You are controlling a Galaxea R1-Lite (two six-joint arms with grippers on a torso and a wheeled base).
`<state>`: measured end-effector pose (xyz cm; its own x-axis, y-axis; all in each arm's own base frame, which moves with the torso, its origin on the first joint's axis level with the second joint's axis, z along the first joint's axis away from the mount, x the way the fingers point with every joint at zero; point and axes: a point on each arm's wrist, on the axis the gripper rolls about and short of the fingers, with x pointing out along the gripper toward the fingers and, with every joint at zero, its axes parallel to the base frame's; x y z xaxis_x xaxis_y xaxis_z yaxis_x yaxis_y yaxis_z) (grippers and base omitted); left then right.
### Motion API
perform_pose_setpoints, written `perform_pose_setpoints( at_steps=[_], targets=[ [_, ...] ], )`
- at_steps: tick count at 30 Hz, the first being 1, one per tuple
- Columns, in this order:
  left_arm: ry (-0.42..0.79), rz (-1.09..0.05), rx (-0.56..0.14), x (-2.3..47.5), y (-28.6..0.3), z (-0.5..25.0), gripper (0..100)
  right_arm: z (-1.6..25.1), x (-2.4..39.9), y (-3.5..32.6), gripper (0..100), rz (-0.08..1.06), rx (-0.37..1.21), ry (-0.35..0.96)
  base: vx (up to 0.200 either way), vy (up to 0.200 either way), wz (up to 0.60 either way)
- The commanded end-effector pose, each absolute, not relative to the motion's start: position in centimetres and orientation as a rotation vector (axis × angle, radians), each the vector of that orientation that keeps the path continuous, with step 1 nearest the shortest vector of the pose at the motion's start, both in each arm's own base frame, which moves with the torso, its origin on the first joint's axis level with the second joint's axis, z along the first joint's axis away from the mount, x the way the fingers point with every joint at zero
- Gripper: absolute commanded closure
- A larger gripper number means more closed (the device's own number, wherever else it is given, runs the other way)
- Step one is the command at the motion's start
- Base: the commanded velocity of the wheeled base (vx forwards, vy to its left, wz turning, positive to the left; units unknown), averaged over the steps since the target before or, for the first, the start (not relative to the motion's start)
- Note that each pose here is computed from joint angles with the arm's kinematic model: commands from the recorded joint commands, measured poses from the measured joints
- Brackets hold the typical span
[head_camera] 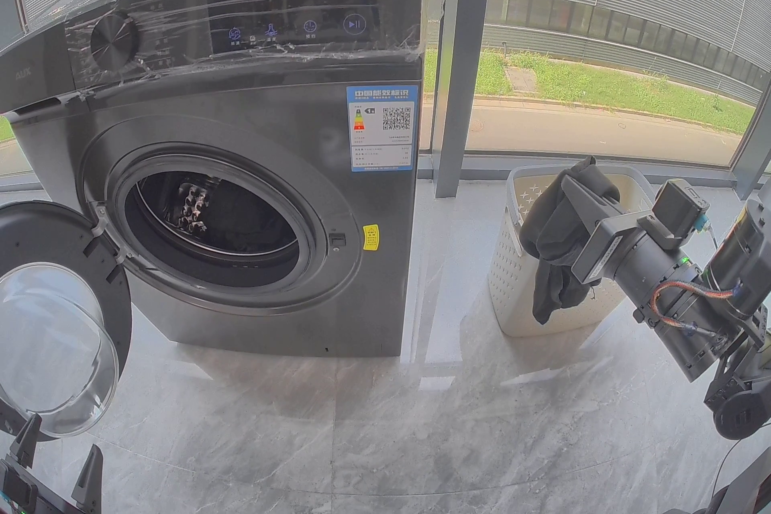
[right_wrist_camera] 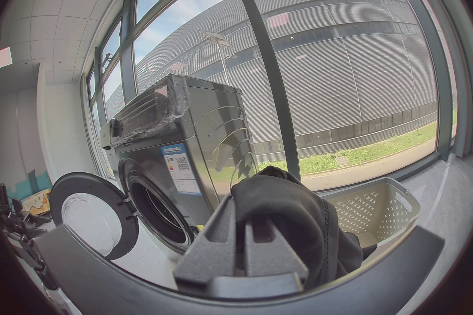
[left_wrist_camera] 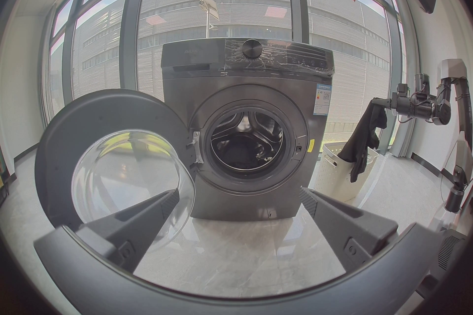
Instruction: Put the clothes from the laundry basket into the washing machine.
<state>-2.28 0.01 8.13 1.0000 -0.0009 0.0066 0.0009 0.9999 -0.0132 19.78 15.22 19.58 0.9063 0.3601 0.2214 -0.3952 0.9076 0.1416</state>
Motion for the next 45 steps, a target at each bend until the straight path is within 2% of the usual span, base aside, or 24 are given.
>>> perform_pose_setpoints(
  at_steps=[1,5,29,38,45],
  targets=[
    [-0.006,0.000,-0.014,-2.28,0.01,7.66,0,19.53,19.81,15.26,100,0.393,0.185,-0.191,0.000,0.000,0.00],
    [-0.006,0.000,-0.012,-2.28,0.01,7.66,0,19.53,19.81,15.26,100,0.393,0.185,-0.191,0.000,0.000,0.00],
    [-0.008,0.000,-0.014,-2.29,0.01,7.70,0,19.64,19.68,15.35,100,0.399,0.188,-0.195,0.000,0.200,0.00],
    [-0.008,0.000,-0.014,-2.29,0.01,7.70,0,19.57,19.69,15.36,100,0.399,0.186,-0.192,0.000,0.000,0.00],
    [-0.006,0.000,-0.014,-2.28,0.01,7.66,0,19.53,19.68,15.35,100,0.399,0.186,-0.190,-0.200,0.000,0.00]
  ],
)
